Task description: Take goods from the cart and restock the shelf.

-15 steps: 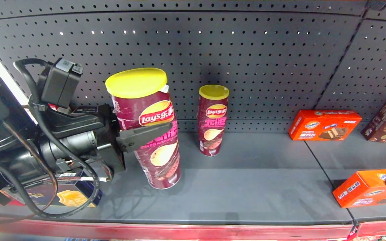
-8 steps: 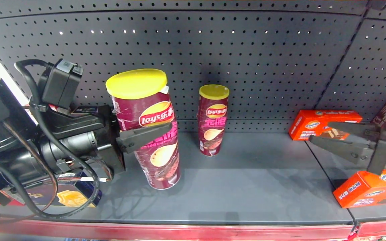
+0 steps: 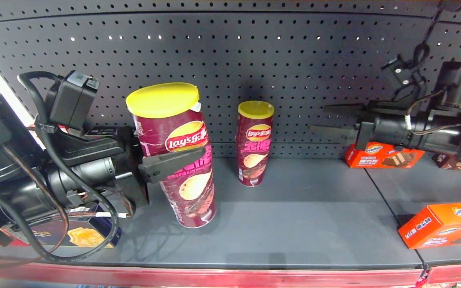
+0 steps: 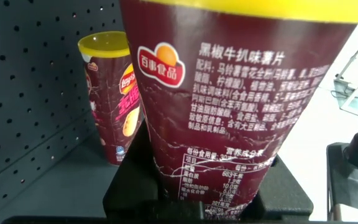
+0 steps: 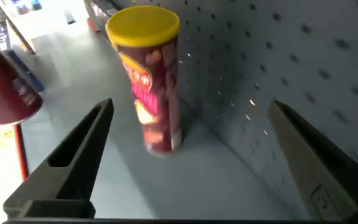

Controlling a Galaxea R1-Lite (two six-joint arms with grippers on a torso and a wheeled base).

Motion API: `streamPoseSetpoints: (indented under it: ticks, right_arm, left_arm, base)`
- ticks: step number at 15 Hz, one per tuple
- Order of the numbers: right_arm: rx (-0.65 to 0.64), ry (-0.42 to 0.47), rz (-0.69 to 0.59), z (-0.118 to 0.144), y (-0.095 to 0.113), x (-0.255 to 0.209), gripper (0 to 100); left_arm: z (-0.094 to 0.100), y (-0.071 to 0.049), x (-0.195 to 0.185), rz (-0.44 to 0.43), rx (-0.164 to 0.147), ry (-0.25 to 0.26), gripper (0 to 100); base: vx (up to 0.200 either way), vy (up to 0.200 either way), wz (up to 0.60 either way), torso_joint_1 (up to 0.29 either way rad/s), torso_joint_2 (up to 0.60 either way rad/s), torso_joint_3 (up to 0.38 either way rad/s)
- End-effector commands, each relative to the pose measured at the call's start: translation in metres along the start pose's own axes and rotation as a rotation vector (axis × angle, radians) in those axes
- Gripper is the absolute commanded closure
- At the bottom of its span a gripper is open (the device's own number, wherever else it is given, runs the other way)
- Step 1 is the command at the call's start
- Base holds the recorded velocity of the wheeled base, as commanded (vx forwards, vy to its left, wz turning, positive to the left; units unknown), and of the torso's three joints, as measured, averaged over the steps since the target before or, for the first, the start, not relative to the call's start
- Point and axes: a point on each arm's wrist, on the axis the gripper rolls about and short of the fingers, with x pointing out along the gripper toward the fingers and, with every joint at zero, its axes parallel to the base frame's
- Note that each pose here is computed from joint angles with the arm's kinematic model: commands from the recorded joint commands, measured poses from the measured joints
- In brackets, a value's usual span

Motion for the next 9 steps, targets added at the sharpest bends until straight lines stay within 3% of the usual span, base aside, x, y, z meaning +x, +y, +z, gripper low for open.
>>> streamPoseSetpoints:
  ticks: [1, 6, 9]
  right_arm:
    - [0.020, 0.026, 0.094, -0.021, -0.006, 0.034, 0]
    - [-0.035, -0.041, 0.336, -0.036, -0.019, 0.057, 0]
    - [-0.039, -0.044, 0.360, -0.049, -0.026, 0.073, 0]
  left_arm:
    - [-0.001, 0.001, 0.001, -0.001, -0.005, 0.004, 100]
    - [-0.007, 0.004, 0.004, -0.002, -0.015, 0.017, 100]
    - [-0.006, 0.005, 0.006, -0.001, -0.012, 0.014, 100]
  base:
    - [0.000, 0.000, 0.00, 0.000, 0.00, 0.000]
    - [0.000, 0.000, 0.00, 0.000, 0.00, 0.000]
    - [0.000, 0.000, 0.00, 0.000, 0.00, 0.000]
